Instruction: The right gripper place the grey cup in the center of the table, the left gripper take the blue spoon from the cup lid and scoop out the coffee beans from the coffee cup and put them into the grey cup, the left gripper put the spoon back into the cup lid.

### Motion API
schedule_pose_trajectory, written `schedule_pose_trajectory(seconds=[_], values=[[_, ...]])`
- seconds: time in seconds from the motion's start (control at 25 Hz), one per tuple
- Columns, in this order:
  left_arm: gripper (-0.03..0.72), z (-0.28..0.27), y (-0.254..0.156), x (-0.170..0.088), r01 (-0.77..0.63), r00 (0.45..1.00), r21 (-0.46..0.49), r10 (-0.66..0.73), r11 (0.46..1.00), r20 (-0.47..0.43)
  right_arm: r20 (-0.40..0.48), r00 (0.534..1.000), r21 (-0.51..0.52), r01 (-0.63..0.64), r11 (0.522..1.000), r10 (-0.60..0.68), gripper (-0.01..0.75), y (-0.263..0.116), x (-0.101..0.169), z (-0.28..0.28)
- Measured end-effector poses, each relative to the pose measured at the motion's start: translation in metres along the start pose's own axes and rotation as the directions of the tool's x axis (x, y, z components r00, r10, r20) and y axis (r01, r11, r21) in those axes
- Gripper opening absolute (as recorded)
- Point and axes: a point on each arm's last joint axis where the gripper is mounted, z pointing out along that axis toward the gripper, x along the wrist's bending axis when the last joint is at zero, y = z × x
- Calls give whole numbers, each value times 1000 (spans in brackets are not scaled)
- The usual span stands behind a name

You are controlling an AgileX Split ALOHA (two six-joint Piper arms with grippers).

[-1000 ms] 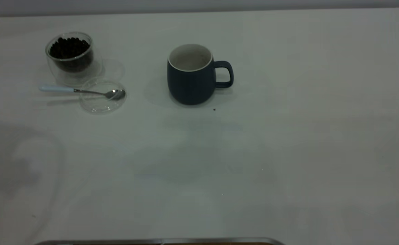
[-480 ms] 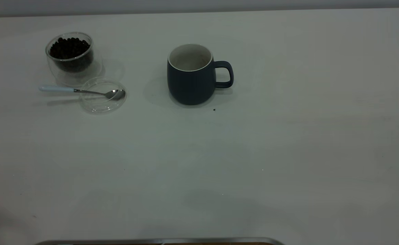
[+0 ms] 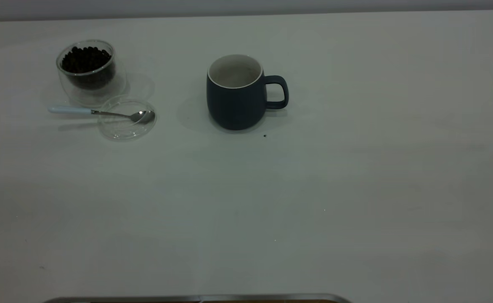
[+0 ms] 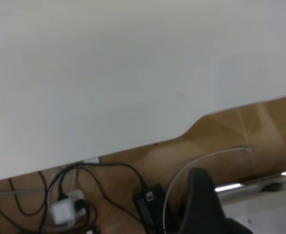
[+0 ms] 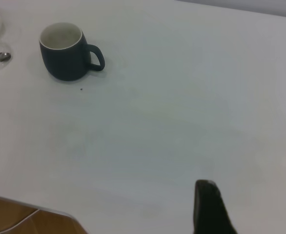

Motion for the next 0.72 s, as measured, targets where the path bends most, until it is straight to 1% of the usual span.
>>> schedule_pose_trajectory(seconds=[0.2, 0.32, 0.56, 0.72], values=[[555, -7, -14, -2, 24, 1000, -117, -25, 993, -6, 0, 1000, 0, 0, 1000, 0, 451, 0, 0, 0], [555, -12, -21, -5, 45, 999, -183, -42, 982, 18, 0, 1000, 0, 0, 1000, 0, 451, 0, 0, 0], [555, -18, -30, -7, 49, 999, -264, -43, 963, 26, 0, 1000, 0, 0, 1000, 0, 451, 0, 0, 0], [555, -21, -37, -10, 91, 995, -321, -100, 943, -12, 0, 1000, 0, 0, 1000, 0, 451, 0, 0, 0]])
